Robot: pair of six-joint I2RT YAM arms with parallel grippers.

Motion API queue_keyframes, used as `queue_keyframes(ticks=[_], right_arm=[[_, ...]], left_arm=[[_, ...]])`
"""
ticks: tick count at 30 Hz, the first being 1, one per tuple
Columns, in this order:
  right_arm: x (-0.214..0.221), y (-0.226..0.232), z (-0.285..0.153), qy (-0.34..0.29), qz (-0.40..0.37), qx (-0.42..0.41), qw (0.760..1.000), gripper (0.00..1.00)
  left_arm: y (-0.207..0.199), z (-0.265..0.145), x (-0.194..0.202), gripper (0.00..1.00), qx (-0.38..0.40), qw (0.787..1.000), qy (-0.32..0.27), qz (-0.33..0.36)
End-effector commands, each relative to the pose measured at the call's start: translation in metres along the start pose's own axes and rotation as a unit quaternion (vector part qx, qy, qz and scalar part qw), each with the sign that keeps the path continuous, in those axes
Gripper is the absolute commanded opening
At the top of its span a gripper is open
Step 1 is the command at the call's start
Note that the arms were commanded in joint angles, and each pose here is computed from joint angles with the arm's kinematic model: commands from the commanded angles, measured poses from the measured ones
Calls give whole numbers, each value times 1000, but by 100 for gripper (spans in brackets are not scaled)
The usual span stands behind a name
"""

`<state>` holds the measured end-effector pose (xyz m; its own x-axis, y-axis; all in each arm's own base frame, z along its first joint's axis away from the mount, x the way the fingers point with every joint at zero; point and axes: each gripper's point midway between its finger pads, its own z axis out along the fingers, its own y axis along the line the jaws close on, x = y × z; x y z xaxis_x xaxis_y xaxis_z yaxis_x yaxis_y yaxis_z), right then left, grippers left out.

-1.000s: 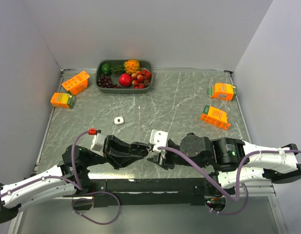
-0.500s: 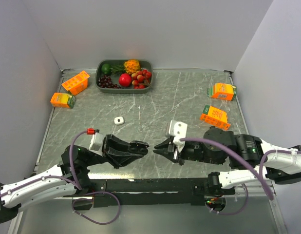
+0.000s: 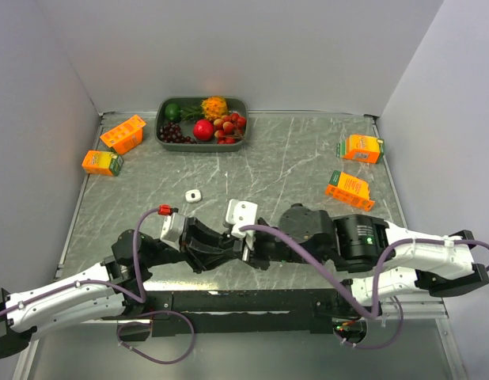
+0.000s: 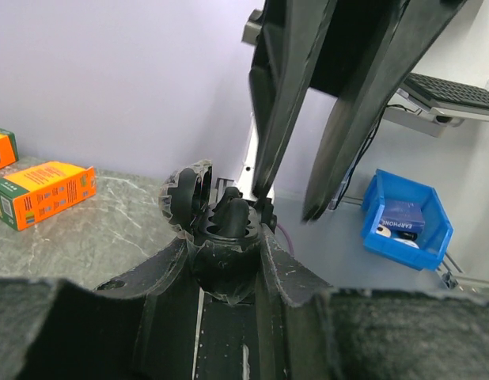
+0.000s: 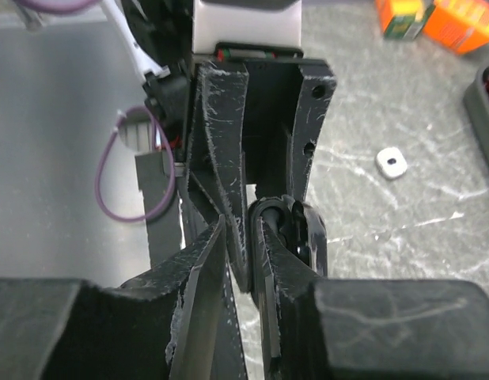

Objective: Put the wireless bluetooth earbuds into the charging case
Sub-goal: Adjust the earbud with the charging case.

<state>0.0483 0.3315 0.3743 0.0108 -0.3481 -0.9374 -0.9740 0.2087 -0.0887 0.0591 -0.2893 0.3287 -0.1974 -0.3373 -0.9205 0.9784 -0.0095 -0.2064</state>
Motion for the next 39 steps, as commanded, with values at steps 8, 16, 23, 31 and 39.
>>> queue_keyframes(ticks=[8, 16, 23, 31, 39], right_arm=[[-18, -15, -8, -15, 31, 26, 999, 33], [-12, -22, -9, -9, 38, 37, 999, 34], [-1, -20, -5, 11, 39, 33, 999, 33], [10, -11, 1, 40, 36, 7, 999, 32], [14, -11, 3, 47, 36, 6, 998, 15]], left_arm=[[-15, 4, -25, 1, 33, 999, -25, 12], [-17, 2, -25, 1, 33, 999, -25, 11], [-17, 3, -26, 1, 32, 999, -24, 14], [-16, 3, -27, 1, 32, 999, -23, 17], [-16, 3, -28, 1, 31, 999, -23, 19]])
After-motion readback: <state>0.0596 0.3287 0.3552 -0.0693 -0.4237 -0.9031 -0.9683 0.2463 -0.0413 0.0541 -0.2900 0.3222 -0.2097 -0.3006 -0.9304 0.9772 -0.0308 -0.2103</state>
